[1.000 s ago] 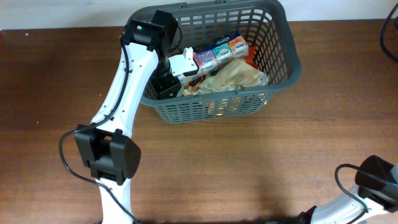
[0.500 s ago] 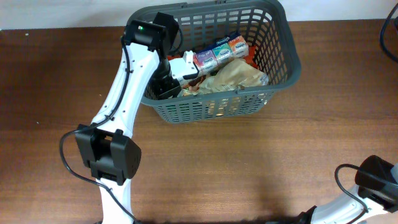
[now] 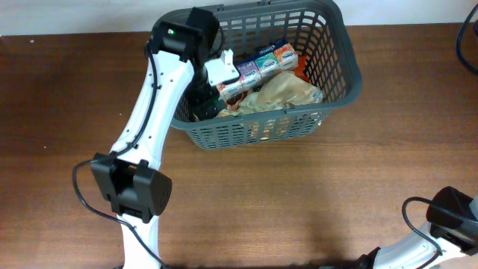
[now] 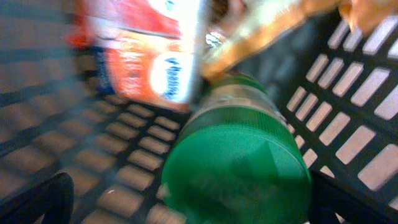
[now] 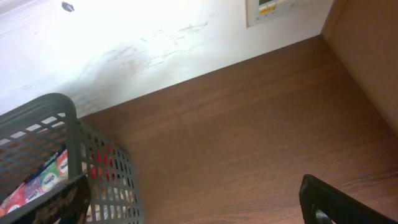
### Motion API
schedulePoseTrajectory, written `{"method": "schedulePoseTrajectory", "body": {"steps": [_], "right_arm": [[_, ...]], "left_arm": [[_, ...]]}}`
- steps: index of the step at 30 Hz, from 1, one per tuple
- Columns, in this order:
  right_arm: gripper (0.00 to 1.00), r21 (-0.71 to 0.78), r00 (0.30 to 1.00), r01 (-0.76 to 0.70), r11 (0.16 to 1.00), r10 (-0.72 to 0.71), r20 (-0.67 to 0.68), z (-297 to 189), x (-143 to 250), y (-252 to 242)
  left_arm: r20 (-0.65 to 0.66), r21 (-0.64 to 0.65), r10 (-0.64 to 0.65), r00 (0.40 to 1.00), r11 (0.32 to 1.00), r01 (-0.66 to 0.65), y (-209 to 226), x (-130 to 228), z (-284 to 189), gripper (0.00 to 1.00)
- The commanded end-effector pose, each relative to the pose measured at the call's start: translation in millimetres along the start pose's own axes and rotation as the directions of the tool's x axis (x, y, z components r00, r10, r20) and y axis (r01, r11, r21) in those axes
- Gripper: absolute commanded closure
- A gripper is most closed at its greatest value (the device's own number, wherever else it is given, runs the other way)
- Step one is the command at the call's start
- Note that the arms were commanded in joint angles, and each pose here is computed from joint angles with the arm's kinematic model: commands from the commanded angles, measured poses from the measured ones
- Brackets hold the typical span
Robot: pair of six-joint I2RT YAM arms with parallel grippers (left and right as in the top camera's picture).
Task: Pack container
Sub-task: 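Carry the jar over the basket and lower it inside with left gripper, then release the jar and withdraw the left gripper to the left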
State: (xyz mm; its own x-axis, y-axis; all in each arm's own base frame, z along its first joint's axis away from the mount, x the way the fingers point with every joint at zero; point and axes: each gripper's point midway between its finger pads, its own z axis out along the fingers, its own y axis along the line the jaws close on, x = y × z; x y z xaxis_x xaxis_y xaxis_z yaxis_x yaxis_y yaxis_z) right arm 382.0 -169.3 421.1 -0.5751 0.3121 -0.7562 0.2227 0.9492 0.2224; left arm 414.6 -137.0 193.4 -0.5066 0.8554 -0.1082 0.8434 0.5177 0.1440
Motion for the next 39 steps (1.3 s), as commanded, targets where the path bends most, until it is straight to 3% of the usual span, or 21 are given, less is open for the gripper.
{"method": "schedulePoseTrajectory", "body": {"steps": [1, 8, 13, 17, 20, 24, 30, 35, 39], "right_arm": [[0.01, -0.012, 1.0, -0.004, 1.0, 0.004, -0.009, 4.1, 1.3, -0.1], [0.01, -0.012, 1.0, -0.004, 1.0, 0.004, -0.009, 4.1, 1.3, -0.1], [0.01, -0.012, 1.0, -0.004, 1.0, 0.004, -0.009, 4.1, 1.3, -0.1], [0.01, -0.012, 1.0, -0.004, 1.0, 0.004, -0.009, 4.1, 1.3, -0.1], [0.01, -0.012, 1.0, -0.004, 1.0, 0.004, -0.009, 4.1, 1.3, -0.1], [0.02, -0.012, 1.0, -0.004, 1.0, 0.004, -0.009, 4.1, 1.3, -0.1], [0.01, -0.012, 1.0, -0.004, 1.0, 0.004, -0.009, 4.1, 1.3, -0.1], [0.01, -0.012, 1.0, -0.004, 1.0, 0.004, -0.009, 4.1, 1.3, -0.1], [0.01, -0.012, 1.0, -0.004, 1.0, 0.004, -0.009, 4.1, 1.3, -0.2]], "left_arm": [[0.171, -0.136, -0.137, 0.976, 0.977, 0.161, 26.6, -19.0, -62.0, 0.01], [0.527, -0.253, -0.213, 0.823, 0.885, 0.391, 52.5, -21.9, -190.3, 0.01], [0.656, -0.267, -0.288, 0.697, 0.776, 0.572, 73.5, 24.5, -249.0, 0.01], [0.687, -0.237, -0.496, 0.532, 0.538, 0.809, 113.4, 93.6, -258.6, 0.01], [0.666, -0.17, -0.656, 0.357, 0.333, 0.928, 137.9, 151.0, -244.0, 0.01], [0.571, -0.149, -0.801, 0.182, 0.117, 0.982, 160.4, 220.0, -206.7, 0.01], [0.345, -0.158, -0.936, 0.07, 0.016, 0.987, 176.0, 280.0, -122.0, 0.01], [0.144, -0.132, -0.99, 0.011, -0.009, 0.991, 169.0, 300.3, -51.4, 0.01], [0.064, -0.141, -0.998, -0.005, -0.014, 0.99, 168.1, 308.4, -11.3, 0.01]]}}
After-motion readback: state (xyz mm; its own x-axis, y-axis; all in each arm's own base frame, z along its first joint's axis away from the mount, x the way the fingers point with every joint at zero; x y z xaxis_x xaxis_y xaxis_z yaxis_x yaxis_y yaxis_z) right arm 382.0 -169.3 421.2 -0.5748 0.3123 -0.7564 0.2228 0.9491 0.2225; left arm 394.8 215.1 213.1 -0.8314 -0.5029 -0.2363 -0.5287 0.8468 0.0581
